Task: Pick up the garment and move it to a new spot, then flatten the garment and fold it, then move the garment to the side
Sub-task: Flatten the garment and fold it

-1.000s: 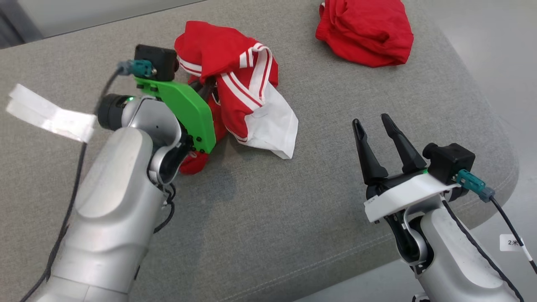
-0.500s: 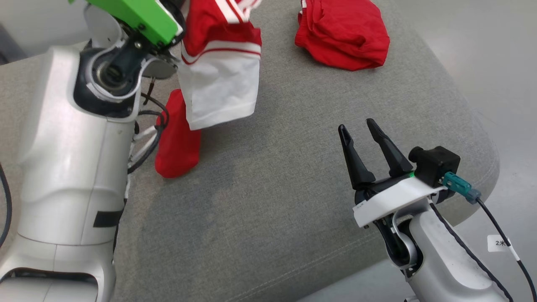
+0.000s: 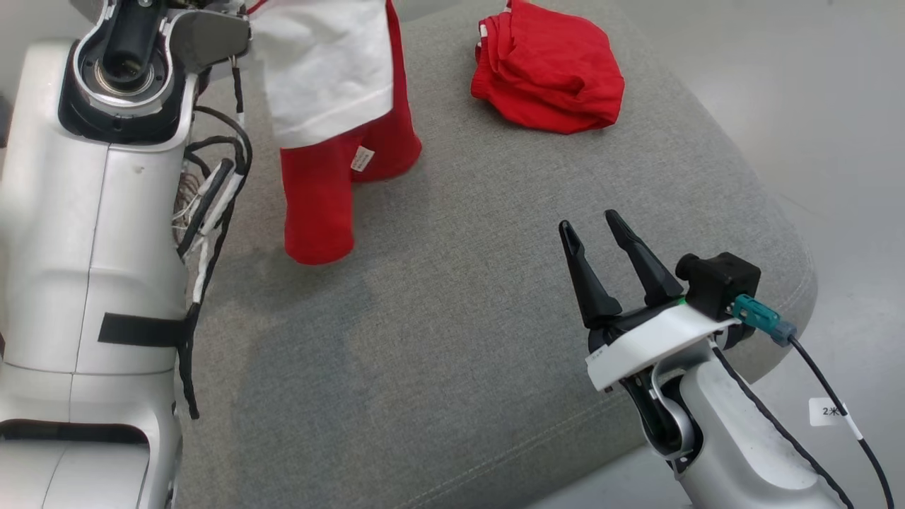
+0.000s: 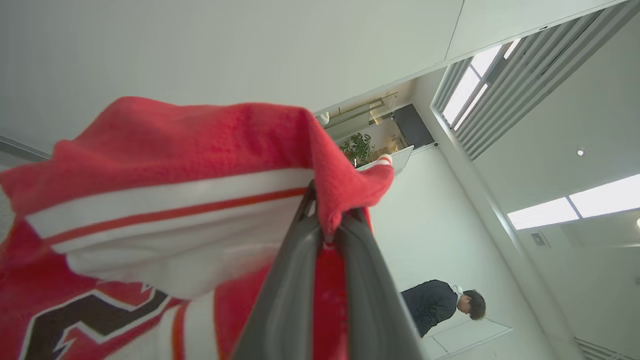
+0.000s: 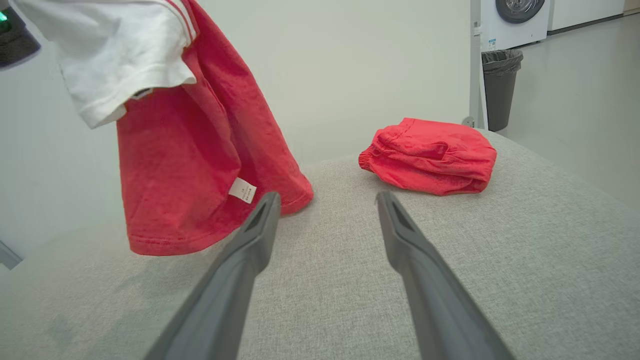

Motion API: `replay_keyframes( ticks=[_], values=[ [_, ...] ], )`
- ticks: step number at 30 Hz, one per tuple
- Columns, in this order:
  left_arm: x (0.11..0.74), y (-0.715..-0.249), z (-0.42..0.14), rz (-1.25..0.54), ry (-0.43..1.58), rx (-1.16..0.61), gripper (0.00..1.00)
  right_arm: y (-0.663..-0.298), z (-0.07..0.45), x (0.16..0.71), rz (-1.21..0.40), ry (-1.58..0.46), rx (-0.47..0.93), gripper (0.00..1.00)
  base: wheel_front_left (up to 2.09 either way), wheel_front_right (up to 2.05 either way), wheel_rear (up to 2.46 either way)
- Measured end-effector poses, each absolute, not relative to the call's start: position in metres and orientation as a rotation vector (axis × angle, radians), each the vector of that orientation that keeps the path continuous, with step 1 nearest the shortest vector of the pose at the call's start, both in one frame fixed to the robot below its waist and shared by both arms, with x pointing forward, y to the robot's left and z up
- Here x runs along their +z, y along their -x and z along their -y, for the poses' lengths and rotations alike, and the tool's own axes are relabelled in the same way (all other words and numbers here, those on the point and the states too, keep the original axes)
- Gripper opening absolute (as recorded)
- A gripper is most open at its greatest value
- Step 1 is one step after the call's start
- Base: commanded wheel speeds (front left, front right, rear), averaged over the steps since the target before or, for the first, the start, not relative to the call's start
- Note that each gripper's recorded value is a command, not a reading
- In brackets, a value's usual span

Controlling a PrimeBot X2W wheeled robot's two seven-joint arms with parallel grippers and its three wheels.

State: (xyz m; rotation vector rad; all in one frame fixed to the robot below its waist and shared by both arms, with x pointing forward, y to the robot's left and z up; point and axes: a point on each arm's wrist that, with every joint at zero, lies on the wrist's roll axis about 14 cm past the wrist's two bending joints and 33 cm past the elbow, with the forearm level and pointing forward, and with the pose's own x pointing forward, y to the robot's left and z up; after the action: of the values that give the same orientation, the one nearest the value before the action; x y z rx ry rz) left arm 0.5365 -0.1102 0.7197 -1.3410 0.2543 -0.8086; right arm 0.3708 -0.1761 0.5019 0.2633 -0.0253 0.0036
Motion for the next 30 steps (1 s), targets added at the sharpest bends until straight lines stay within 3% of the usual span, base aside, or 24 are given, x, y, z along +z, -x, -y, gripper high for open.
replay_keyframes(
  ticks=[5, 14, 22, 30],
  values=[
    [0.721, -0.53, 0.118, -0.294, 1.474, -0.762, 0.0, -0.365, 0.177, 0.509, 0.048, -0.268, 0.0, 1.0, 0.0, 0.0, 0.0],
    [0.755, -0.513, 0.137, -0.217, 1.492, -0.746, 0.0, -0.356, 0.183, 0.517, 0.076, -0.271, -0.019, 1.0, 0.0, 0.0, 0.0],
    [0.646, -0.554, 0.108, -0.299, 1.351, -0.4, 0.0, -0.359, 0.181, 0.51, 0.057, -0.28, -0.021, 1.0, 0.0, 0.0, 0.0],
    [0.521, -0.587, 0.012, -0.403, 1.322, 0.046, 0.0, -0.37, 0.167, 0.5, 0.021, -0.27, 0.03, 1.0, 0.0, 0.0, 0.0]
  ],
)
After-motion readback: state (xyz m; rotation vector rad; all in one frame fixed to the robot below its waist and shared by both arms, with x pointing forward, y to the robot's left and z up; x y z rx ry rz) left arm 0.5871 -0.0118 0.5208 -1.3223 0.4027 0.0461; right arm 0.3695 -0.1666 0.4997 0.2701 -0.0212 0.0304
